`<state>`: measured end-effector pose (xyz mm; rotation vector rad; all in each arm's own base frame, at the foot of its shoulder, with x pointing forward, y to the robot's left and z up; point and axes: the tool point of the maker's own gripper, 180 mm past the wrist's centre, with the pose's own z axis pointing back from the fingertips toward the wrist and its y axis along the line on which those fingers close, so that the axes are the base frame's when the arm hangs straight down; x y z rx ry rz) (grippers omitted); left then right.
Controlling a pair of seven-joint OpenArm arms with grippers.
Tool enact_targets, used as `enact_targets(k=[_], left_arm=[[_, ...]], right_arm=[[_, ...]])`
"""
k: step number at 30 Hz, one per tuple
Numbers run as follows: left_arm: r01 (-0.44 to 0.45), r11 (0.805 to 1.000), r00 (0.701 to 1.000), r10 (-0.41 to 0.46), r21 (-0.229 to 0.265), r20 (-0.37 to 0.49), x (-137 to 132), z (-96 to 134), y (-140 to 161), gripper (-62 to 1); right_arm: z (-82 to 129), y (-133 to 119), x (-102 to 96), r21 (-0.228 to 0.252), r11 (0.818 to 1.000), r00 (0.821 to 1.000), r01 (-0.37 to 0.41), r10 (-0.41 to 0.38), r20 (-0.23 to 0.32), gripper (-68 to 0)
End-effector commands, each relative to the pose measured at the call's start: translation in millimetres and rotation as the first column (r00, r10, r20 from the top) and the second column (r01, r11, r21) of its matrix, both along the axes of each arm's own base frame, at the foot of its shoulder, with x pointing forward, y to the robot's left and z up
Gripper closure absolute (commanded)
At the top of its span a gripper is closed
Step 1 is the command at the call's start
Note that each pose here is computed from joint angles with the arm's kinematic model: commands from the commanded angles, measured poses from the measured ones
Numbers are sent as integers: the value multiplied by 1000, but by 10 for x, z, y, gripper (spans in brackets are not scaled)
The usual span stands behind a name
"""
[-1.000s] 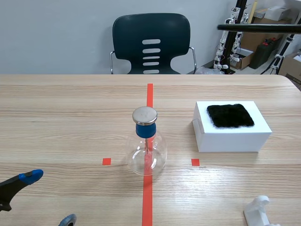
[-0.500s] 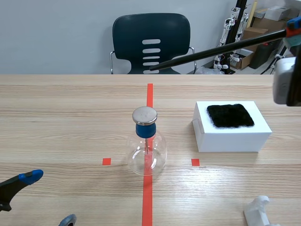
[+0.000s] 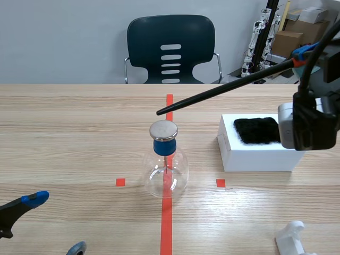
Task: Do the electroscope experiment. move the rod toward and away from the electroscope
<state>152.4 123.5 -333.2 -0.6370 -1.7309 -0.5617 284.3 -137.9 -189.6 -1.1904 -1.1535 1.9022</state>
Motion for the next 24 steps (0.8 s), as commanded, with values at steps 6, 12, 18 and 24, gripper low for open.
enact_targets(k=[6,12,18,24], left_arm=[[-1,1000,1000,2,-12,31,29,75,25,-623],[-1,1000,1000,2,-12,31,29,75,25,-623],[-1,1000,1000,2,-11,30,29,74,25,-623],[-1,1000,1000,2,-12,31,29,75,25,-623]], right_arm=[[102,-17,24,-35,999,999,4,-2,43,-13],[87,-26,25,-40,999,999,8,-7,36,-13],[234,-69,49,88,995,996,41,-48,69,-13],[411,-288,12,224,968,990,110,-126,58,-13]])
